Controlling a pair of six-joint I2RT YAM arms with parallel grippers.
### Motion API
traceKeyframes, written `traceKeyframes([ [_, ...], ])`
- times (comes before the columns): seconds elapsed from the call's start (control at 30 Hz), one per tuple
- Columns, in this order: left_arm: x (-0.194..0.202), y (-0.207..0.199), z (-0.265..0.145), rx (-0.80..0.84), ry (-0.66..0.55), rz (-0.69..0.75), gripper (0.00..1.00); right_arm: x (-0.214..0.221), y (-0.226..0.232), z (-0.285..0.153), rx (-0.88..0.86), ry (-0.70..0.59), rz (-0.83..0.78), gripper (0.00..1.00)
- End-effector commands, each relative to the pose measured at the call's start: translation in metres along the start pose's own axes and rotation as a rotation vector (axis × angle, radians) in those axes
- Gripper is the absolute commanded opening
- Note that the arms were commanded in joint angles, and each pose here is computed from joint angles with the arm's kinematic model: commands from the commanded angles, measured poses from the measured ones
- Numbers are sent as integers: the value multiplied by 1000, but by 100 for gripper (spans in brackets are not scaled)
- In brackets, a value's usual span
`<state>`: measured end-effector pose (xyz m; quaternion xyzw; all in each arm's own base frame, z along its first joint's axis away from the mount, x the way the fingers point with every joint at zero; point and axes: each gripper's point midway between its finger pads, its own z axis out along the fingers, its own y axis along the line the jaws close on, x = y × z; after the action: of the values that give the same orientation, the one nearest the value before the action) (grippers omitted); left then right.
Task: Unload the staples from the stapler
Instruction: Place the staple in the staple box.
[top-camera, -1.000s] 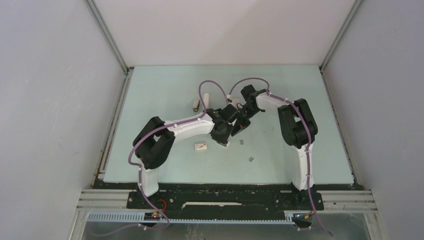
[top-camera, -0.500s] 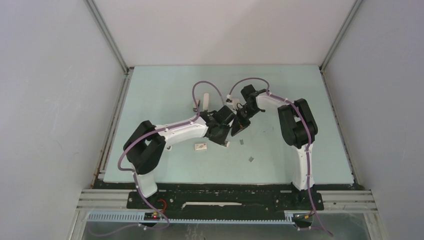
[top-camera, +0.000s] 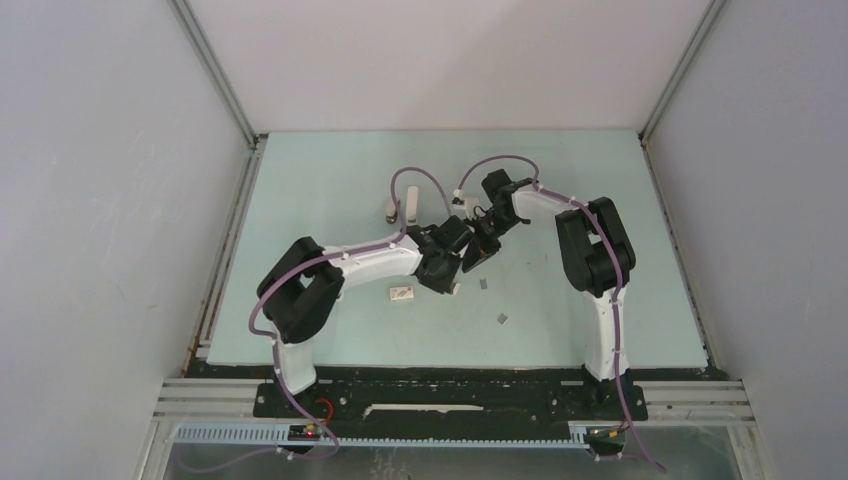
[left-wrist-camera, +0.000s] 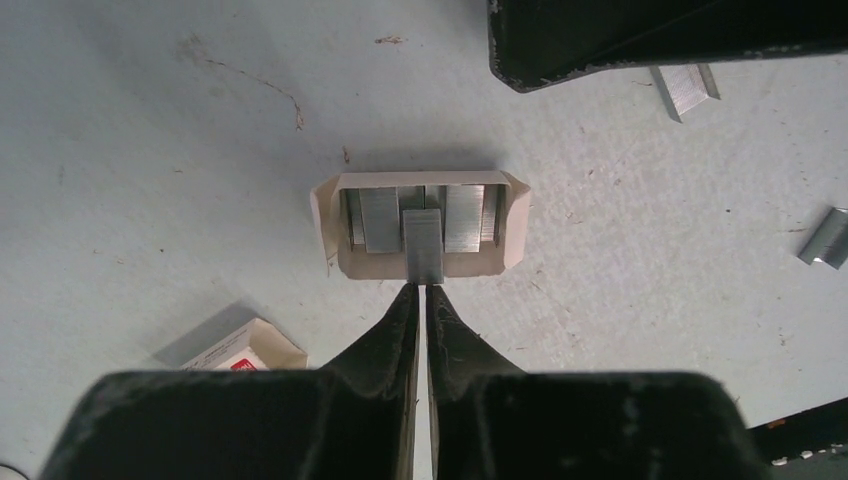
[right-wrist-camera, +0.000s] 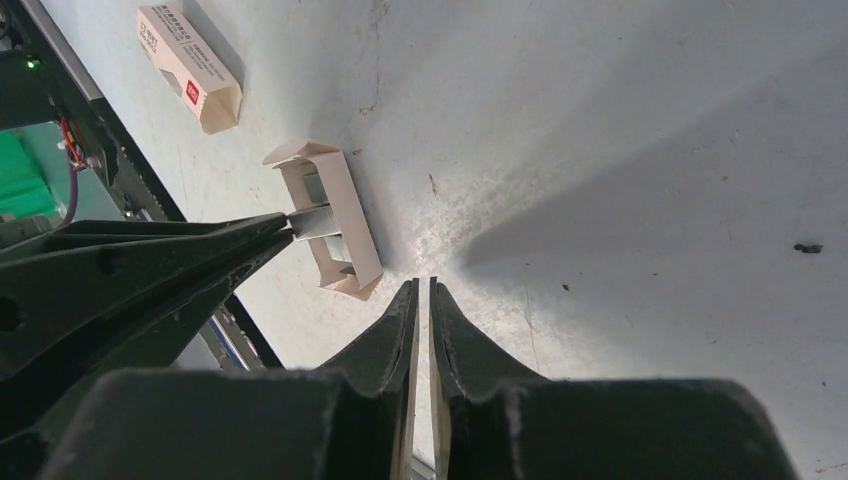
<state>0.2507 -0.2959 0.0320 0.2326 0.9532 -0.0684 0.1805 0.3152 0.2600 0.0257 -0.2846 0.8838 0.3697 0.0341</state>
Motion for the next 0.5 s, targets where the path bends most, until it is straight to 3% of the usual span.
traceKeyframes([
  [0.0, -12, -3, 1, -2, -30, -7, 10, -13, 13, -14, -18, -48, -47, 15],
  [0.47, -22, -2, -2, -5, -49, -13, 10, -12, 13, -14, -18, -46, -46, 15],
])
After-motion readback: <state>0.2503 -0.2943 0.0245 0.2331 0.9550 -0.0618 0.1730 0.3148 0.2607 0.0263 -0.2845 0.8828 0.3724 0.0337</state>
